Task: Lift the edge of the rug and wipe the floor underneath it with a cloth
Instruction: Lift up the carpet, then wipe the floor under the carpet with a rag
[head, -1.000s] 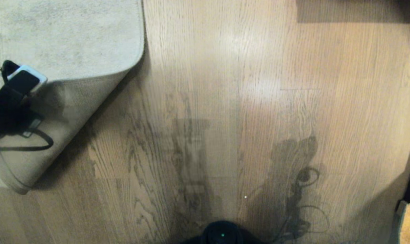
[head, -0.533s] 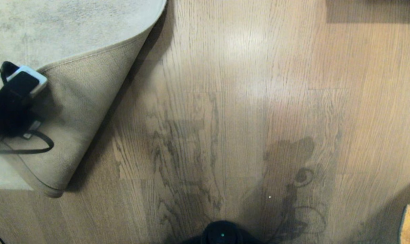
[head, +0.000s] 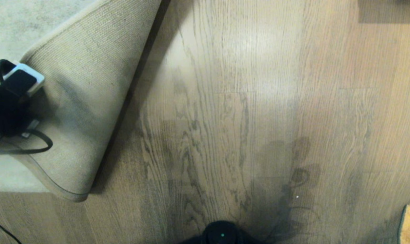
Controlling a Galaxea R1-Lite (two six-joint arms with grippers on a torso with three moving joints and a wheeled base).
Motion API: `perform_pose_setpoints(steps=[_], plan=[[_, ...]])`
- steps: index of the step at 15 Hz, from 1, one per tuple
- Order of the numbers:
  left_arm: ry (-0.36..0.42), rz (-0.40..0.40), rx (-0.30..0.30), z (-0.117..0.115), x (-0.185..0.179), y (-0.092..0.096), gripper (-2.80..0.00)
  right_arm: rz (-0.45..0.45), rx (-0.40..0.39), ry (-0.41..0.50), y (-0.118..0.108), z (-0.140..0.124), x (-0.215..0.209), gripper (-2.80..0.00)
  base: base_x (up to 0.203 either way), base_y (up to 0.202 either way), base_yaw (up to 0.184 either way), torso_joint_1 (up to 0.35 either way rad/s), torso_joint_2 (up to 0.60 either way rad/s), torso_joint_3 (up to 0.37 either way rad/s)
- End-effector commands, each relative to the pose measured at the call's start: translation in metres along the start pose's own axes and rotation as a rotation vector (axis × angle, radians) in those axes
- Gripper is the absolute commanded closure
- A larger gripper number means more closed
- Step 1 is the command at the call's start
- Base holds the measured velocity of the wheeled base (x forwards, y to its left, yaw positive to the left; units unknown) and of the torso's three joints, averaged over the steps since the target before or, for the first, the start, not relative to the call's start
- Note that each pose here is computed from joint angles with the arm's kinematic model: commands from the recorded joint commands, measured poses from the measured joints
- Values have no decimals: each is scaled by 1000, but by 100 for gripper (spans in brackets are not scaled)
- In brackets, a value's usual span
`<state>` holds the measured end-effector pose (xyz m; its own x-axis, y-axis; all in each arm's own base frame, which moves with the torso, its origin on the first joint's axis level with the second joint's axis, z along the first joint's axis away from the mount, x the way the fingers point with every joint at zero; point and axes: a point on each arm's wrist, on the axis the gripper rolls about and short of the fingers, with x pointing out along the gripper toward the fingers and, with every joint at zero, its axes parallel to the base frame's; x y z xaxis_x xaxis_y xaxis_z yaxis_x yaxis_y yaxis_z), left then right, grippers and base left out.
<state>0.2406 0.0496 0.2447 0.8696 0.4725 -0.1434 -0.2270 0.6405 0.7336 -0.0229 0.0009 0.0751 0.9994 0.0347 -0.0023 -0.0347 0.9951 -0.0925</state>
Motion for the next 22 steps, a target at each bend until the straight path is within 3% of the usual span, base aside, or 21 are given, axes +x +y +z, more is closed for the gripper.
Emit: perform_pose_setpoints(steps=[1, 8, 12, 16, 22], plan=[[4, 2, 5, -1, 0, 0, 0, 1, -1, 1, 0, 0, 0, 0, 0, 191, -4, -6, 2, 6], [4, -4, 8, 0, 0, -1, 0, 1, -1, 1, 0, 0, 0, 0, 0, 188, -3, 1, 3, 2], [-14, -48, 23, 5, 2, -12, 0, 1, -1, 1, 0, 0, 0, 0, 0, 43, 0, 0, 4, 2], [-82, -148, 52, 25, 7, -43, 0, 1, -1, 2, 0, 0, 0, 0, 0, 0, 0, 0, 0, 0], [-263, -282, 49, 87, 3, -90, 0, 1, -1, 1, 0, 0, 0, 0, 0, 0, 0, 0, 0, 0]])
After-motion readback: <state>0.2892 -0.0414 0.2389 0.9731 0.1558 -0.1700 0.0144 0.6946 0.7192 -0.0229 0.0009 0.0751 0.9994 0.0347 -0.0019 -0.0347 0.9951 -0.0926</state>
